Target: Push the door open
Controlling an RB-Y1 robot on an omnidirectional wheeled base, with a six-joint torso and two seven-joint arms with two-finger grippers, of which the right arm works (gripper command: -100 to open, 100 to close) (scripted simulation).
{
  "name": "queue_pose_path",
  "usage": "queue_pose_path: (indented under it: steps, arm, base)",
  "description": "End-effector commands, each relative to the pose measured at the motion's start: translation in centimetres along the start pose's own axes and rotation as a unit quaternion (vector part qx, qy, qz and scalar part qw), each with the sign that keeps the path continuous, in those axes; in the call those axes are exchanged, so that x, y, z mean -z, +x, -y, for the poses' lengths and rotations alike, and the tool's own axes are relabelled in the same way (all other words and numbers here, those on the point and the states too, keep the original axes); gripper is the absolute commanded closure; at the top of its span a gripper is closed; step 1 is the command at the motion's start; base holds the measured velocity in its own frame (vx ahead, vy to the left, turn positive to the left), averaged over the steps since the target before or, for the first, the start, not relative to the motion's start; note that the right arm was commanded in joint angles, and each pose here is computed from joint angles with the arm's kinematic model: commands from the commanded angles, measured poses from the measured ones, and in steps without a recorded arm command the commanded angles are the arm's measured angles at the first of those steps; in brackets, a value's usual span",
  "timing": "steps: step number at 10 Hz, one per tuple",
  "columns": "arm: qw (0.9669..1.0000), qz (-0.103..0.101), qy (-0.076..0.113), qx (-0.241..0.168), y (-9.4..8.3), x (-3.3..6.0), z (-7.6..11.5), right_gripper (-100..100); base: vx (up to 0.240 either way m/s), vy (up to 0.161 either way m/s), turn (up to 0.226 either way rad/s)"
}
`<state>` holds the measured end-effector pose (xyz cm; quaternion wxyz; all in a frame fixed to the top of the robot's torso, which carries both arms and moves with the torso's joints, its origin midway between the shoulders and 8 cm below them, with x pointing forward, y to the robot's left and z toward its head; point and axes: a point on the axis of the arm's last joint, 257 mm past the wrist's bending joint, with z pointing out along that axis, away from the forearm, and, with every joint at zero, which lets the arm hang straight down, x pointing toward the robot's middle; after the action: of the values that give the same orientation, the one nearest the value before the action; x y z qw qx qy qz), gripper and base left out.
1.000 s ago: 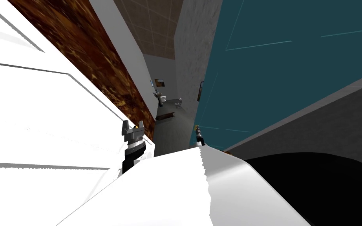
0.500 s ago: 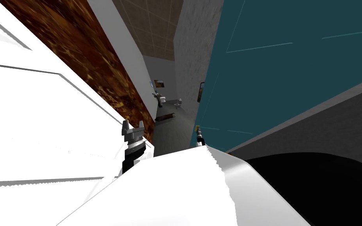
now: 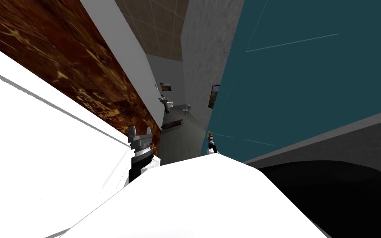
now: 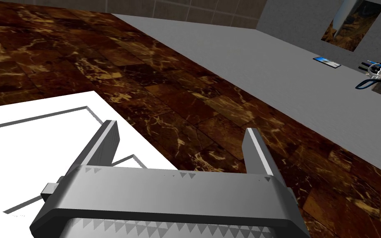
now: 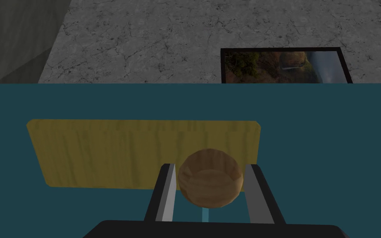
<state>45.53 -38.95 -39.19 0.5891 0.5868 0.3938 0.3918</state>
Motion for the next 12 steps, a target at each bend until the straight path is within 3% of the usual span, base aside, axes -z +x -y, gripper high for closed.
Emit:
queue_pose_path:
  steps: [1, 5, 6, 12]
  arm:
    - [0.9999, 0.011, -0.002, 0.002, -1.3, -0.21, 0.0, 100]
    - [0.9992, 0.04, 0.0, -0.001, -3.6, -0.46, 0.0, 100]
    - [0.9994, 0.036, 0.005, -0.001, -3.1, -0.08, 0.4, 100]
    - [0.9961, 0.088, 0.002, -0.001, -7.5, -0.07, 0.1, 100]
  base:
    - [0.168, 0.033, -0.04]
    - [0.173, 0.039, -0.058]
    - [0.083, 0.012, -0.027]
    - [0.201, -0.016, -0.041]
